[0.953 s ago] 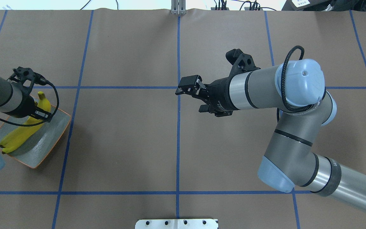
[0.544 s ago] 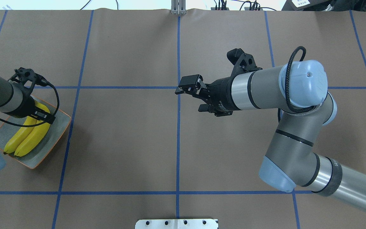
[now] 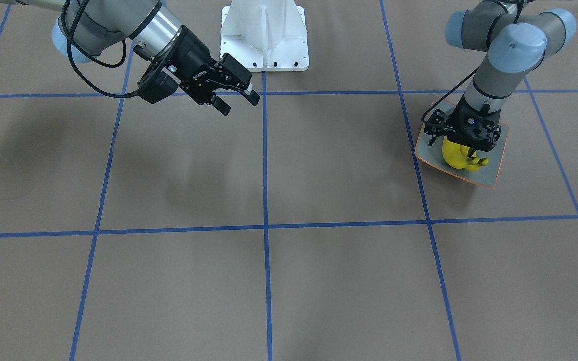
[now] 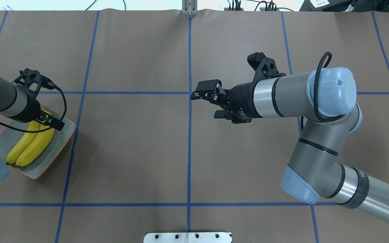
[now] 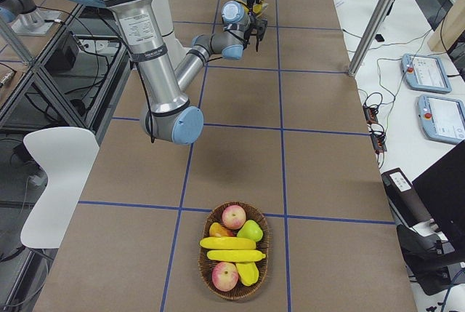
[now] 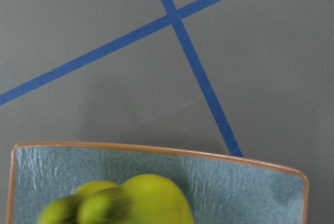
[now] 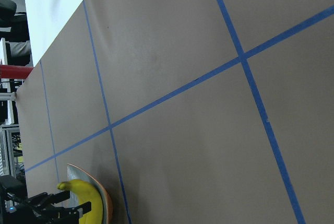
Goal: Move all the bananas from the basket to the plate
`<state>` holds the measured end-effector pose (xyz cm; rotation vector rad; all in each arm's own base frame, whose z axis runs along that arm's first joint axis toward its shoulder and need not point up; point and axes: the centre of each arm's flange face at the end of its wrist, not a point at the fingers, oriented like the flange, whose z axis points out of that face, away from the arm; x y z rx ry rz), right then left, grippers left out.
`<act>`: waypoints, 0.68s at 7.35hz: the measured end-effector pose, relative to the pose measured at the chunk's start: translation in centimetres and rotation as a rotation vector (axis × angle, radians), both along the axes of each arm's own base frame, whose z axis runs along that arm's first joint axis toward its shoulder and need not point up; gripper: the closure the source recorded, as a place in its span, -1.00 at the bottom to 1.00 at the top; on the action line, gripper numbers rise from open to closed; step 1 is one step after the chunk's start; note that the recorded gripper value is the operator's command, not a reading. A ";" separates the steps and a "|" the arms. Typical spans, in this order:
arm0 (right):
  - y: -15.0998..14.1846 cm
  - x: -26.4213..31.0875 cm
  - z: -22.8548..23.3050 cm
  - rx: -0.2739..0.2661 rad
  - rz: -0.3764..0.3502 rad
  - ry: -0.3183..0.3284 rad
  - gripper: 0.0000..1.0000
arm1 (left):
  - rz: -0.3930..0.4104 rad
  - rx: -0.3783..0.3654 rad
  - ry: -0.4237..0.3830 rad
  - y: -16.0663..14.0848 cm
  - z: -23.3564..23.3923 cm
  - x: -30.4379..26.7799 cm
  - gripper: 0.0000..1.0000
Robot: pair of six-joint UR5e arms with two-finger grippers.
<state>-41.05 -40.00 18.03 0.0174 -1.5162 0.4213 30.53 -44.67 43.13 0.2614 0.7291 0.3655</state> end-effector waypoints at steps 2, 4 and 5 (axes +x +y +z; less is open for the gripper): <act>-0.4 2.8 3.0 -0.021 0.030 0.034 -1.00 | -0.030 -0.007 0.046 0.2 -2.6 -0.1 -0.99; -1.7 7.5 9.4 -0.035 0.047 0.138 -1.00 | -0.081 -0.040 0.094 0.0 -5.0 0.2 -0.99; -3.2 11.2 13.3 -0.019 0.032 0.208 -1.00 | -0.090 -0.046 0.101 -0.1 -5.4 0.2 -0.99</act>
